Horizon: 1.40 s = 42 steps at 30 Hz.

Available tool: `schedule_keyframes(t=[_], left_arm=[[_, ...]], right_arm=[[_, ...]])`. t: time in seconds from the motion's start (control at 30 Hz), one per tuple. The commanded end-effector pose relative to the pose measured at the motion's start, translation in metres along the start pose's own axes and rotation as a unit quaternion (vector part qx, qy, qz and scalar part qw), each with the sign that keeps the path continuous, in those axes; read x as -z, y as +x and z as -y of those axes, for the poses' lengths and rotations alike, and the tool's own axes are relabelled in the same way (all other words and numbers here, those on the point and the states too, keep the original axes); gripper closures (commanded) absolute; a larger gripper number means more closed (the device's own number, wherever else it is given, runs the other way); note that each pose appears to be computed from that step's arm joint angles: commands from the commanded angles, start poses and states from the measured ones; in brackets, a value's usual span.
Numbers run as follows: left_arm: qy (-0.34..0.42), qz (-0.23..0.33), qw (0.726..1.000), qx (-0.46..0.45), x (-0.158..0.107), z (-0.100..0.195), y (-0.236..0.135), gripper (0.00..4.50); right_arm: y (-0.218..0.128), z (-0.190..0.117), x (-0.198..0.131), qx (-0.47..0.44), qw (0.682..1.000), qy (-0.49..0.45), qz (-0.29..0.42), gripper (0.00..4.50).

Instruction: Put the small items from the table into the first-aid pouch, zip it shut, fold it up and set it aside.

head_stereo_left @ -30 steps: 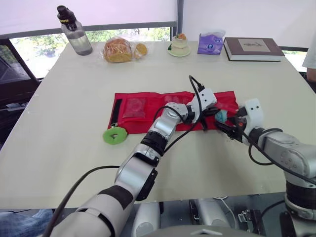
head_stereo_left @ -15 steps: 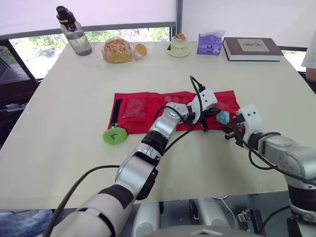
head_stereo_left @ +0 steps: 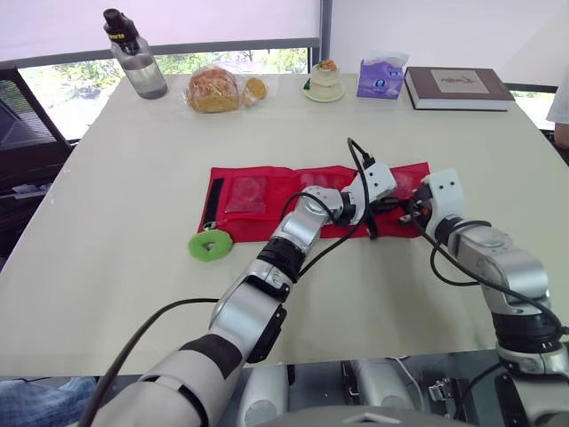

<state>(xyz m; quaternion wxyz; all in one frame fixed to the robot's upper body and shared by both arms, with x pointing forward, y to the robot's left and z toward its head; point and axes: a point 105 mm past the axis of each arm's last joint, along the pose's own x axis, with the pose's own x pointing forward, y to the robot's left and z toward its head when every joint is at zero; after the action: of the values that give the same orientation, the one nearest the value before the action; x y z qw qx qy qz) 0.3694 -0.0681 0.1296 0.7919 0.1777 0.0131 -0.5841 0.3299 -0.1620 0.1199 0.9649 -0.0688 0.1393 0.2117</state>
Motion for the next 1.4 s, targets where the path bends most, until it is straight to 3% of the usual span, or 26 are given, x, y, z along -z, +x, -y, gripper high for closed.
schedule_keyframes(t=[0.03,0.2,0.23,0.27,0.33,0.5,0.53,0.57,0.73,0.8,0.97,1.1,1.2,1.3,1.4], left_arm=[[0.015,0.030,0.999,-0.001,-0.019,0.002,0.004,4.50],[-0.004,0.063,0.998,-0.006,-0.031,0.001,0.003,4.50],[-0.011,0.068,0.998,-0.005,-0.032,0.000,0.002,4.20],[-0.024,0.068,0.997,0.005,-0.031,0.002,0.001,3.88],[-0.021,0.073,0.997,0.034,-0.034,0.008,-0.004,3.14],[-0.004,0.116,0.990,0.082,-0.056,0.009,-0.031,0.36],[0.002,0.121,0.989,0.088,-0.059,0.006,-0.041,0.06],[0.008,0.121,0.989,0.090,-0.061,0.003,-0.050,0.00],[0.030,0.100,0.990,0.096,-0.060,-0.007,-0.088,0.00],[0.043,0.061,0.991,0.108,-0.050,-0.008,-0.116,0.00],[0.037,0.036,0.993,0.107,-0.050,-0.011,-0.168,0.00],[0.036,0.026,0.996,0.078,-0.049,-0.018,-0.190,0.00],[0.032,0.031,0.996,0.074,-0.049,-0.016,-0.200,0.00],[0.028,0.030,0.997,0.069,-0.050,-0.014,-0.206,0.00],[0.031,0.018,0.998,0.060,-0.046,-0.012,-0.208,0.00]], right_arm=[[-0.022,-0.007,-0.022,-0.035,0.998,-0.025,0.055,4.42],[-0.057,0.019,-0.007,-0.001,0.999,-0.024,0.042,4.42],[-0.062,0.024,-0.005,0.006,0.999,-0.023,0.040,4.47],[-0.066,0.030,-0.004,0.015,0.999,-0.024,0.038,4.22],[-0.068,0.033,-0.006,0.025,0.999,-0.014,0.046,3.59],[-0.059,0.029,0.002,0.038,0.998,0.024,0.036,0.80],[-0.057,0.029,0.006,0.035,0.998,0.033,0.029,0.48],[-0.054,0.028,0.010,0.035,0.998,0.040,0.025,0.03],[-0.046,0.035,0.018,0.053,0.997,0.055,0.017,0.03],[-0.043,0.035,0.021,0.051,0.996,0.072,0.015,0.03],[-0.038,0.031,0.027,0.035,0.984,0.171,0.030,0.03],[-0.037,0.033,0.029,0.032,0.973,0.225,0.045,1.30],[-0.037,0.035,0.033,0.039,0.975,0.215,0.037,2.69],[-0.040,0.039,0.036,0.046,0.977,0.207,0.032,4.36],[-0.045,0.049,0.042,0.068,0.979,0.192,0.023,4.44]])
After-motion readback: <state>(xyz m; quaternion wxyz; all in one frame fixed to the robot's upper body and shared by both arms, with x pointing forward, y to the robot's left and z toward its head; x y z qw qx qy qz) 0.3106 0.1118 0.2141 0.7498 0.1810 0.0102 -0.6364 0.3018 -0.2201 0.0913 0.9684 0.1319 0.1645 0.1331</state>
